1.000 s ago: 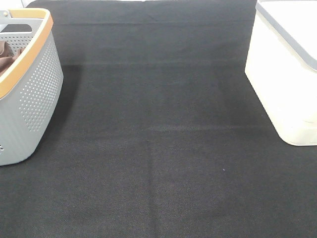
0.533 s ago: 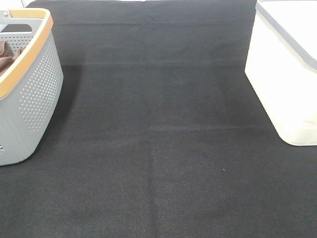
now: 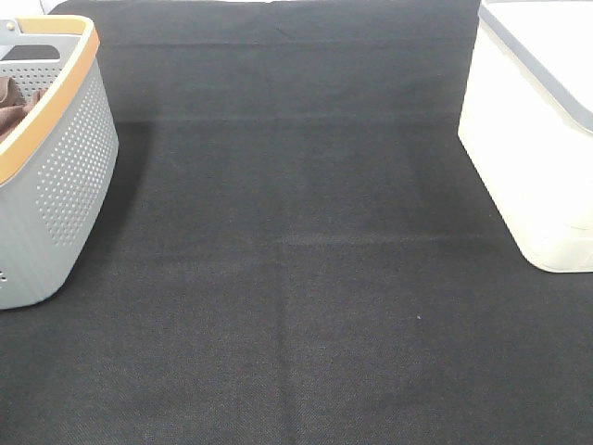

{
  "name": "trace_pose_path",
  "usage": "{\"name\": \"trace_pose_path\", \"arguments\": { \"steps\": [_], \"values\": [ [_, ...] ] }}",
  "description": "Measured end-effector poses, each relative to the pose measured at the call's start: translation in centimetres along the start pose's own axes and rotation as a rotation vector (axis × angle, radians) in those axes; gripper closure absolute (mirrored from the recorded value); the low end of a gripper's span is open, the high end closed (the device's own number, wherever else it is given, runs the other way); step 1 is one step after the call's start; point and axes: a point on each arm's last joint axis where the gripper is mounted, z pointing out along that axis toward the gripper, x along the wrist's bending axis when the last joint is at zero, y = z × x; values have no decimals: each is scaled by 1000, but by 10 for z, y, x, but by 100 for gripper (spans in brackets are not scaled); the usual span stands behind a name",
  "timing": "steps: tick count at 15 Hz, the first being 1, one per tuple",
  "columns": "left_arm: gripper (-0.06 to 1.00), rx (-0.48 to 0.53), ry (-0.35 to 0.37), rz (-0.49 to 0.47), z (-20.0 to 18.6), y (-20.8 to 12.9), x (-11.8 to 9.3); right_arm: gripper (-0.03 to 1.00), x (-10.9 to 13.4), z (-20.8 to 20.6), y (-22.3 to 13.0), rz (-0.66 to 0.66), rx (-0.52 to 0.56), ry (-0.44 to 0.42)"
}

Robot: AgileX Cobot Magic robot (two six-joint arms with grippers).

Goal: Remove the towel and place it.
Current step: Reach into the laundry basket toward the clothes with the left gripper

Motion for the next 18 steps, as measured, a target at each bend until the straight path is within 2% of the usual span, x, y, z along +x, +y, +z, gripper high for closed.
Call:
{"name": "trace_pose_path", "arguments": {
  "steps": [2, 6, 11, 17, 18],
  "values": [
    [22, -2, 11, -21, 25, 15, -2, 30, 0, 0, 0, 0, 0, 0],
    [22, 111, 52, 10, 75, 54, -3, 30, 0, 0, 0, 0, 0, 0],
    [22, 261, 223, -44, 157, 100, 20, 30, 0, 0, 0, 0, 0, 0],
    [22, 454, 292, -71, 267, 129, 38, 30, 0, 0, 0, 0, 0, 0],
    [22, 454, 292, -71, 267, 129, 38, 30, 0, 0, 0, 0, 0, 0]
  ]
}}
